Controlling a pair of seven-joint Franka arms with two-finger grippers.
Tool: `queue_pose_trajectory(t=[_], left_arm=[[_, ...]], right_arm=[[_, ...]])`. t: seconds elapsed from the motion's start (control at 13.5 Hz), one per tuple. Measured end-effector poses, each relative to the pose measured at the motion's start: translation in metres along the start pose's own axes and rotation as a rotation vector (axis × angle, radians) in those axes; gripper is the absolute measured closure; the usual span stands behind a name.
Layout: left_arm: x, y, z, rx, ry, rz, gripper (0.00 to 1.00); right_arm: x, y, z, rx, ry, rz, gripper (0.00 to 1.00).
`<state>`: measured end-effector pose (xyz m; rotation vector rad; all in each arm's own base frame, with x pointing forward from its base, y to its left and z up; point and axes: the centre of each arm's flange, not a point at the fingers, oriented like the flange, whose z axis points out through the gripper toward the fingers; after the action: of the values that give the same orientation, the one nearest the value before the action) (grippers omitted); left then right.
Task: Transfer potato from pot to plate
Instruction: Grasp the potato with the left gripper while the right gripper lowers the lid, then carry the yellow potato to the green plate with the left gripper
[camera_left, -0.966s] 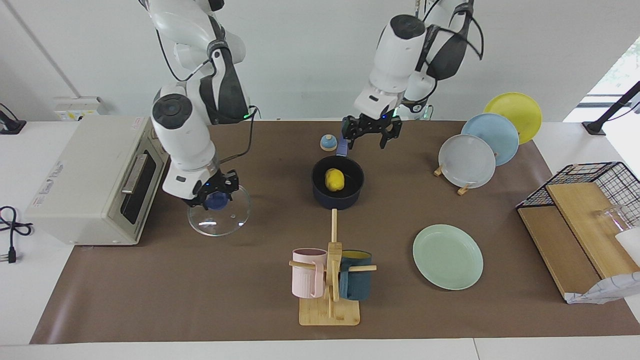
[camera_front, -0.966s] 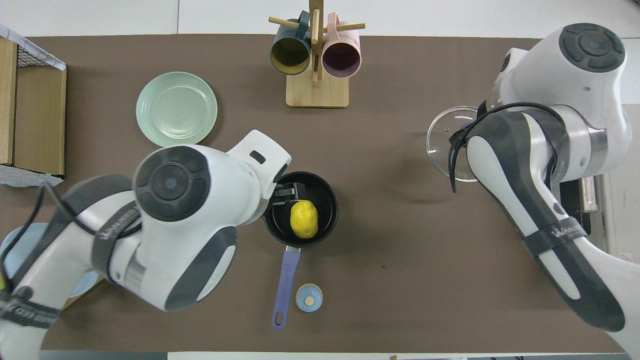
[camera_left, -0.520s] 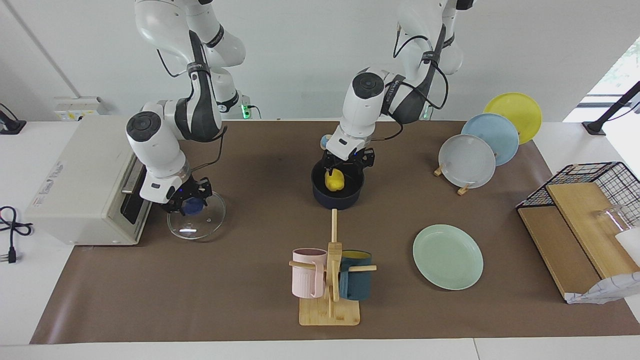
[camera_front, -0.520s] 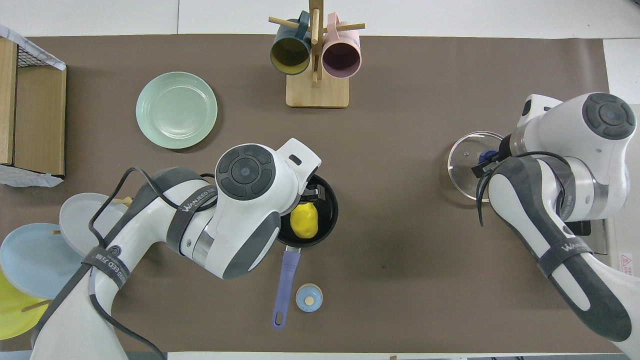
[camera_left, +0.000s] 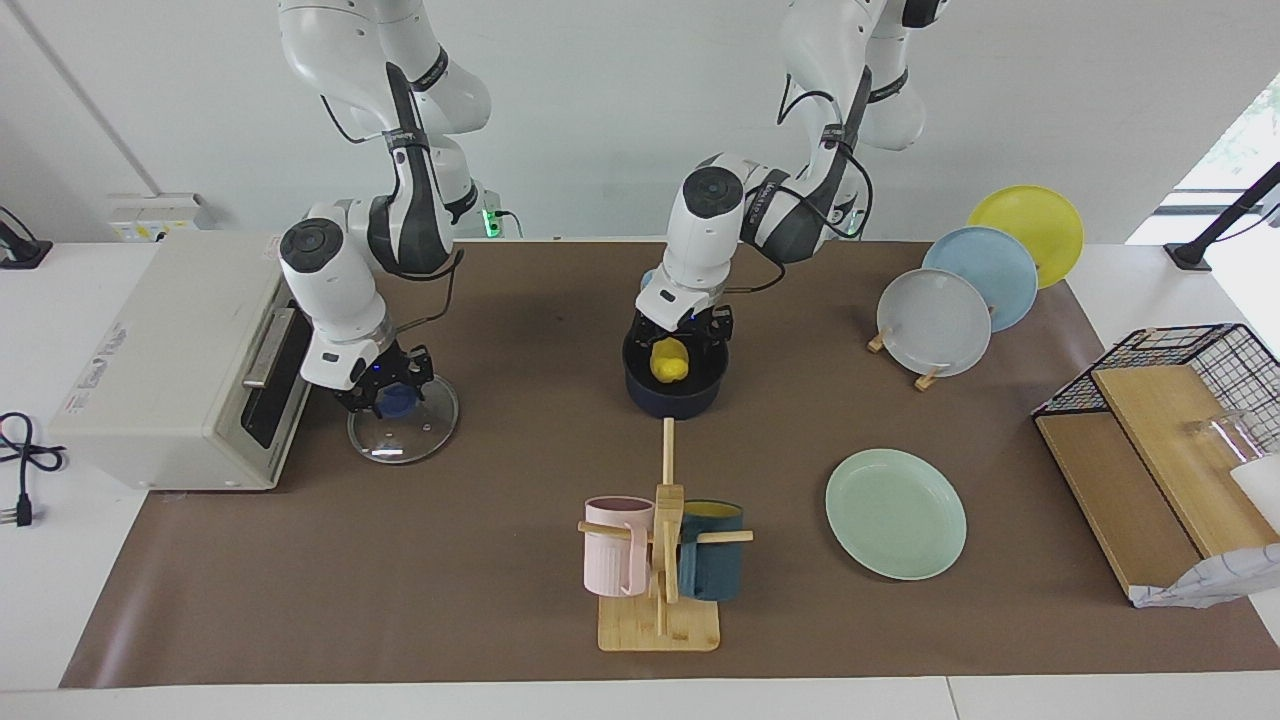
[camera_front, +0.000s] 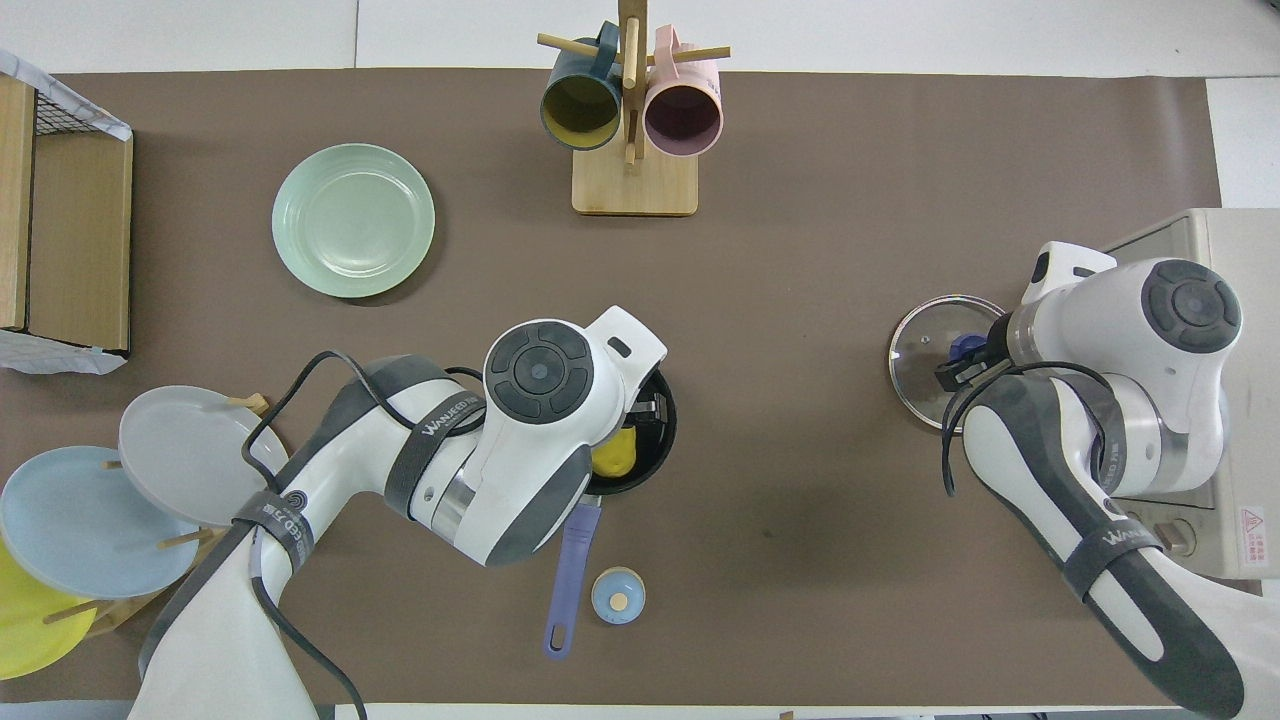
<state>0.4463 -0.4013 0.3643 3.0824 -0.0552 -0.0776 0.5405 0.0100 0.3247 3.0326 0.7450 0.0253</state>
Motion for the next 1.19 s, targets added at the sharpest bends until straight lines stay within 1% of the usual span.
queue_pose_trajectory(t=[0.07,0.15,0.3,0.37,0.52,0.67,0.82,0.97,1.04,1.11,1.19], left_arm=[[-0.002,0.001,0.003,0.002,-0.002,-0.001,0.00],[-0.004,0.001,0.007,0.003,-0.003,-0.006,0.00],[-0.010,0.002,0.016,0.004,-0.002,-0.012,0.00],[-0.013,0.004,0.022,0.008,-0.006,-0.012,0.00],[-0.017,0.006,0.031,0.009,-0.005,-0.010,0.00],[-0.021,0.008,0.038,0.011,-0.008,-0.006,0.00],[-0.023,0.010,0.042,0.012,-0.008,-0.009,0.00],[-0.023,0.009,0.044,0.010,-0.005,-0.012,0.00],[-0.024,0.009,0.045,0.010,-0.005,-0.012,0.01],[-0.024,0.009,0.045,0.007,-0.002,-0.012,0.07],[-0.023,0.010,0.043,0.002,0.002,-0.013,0.18]], right_arm=[[-0.001,0.000,0.001,0.000,0.000,0.001,0.33],[-0.001,0.001,0.000,-0.001,0.001,0.003,0.30],[0.000,0.002,-0.006,-0.006,0.011,0.004,0.07],[0.003,0.003,-0.013,-0.007,0.014,0.004,0.00],[0.014,0.006,-0.044,0.005,-0.013,0.020,0.00],[0.032,0.006,-0.104,0.013,-0.037,0.068,0.00],[0.047,-0.003,-0.177,0.013,-0.045,0.129,0.00],[0.049,-0.009,-0.230,0.007,-0.040,0.217,0.00],[0.049,-0.013,-0.249,0.006,-0.045,0.242,0.00],[0.047,-0.015,-0.261,0.009,-0.059,0.254,0.00],[0.045,-0.015,-0.266,0.013,-0.075,0.263,0.00]])
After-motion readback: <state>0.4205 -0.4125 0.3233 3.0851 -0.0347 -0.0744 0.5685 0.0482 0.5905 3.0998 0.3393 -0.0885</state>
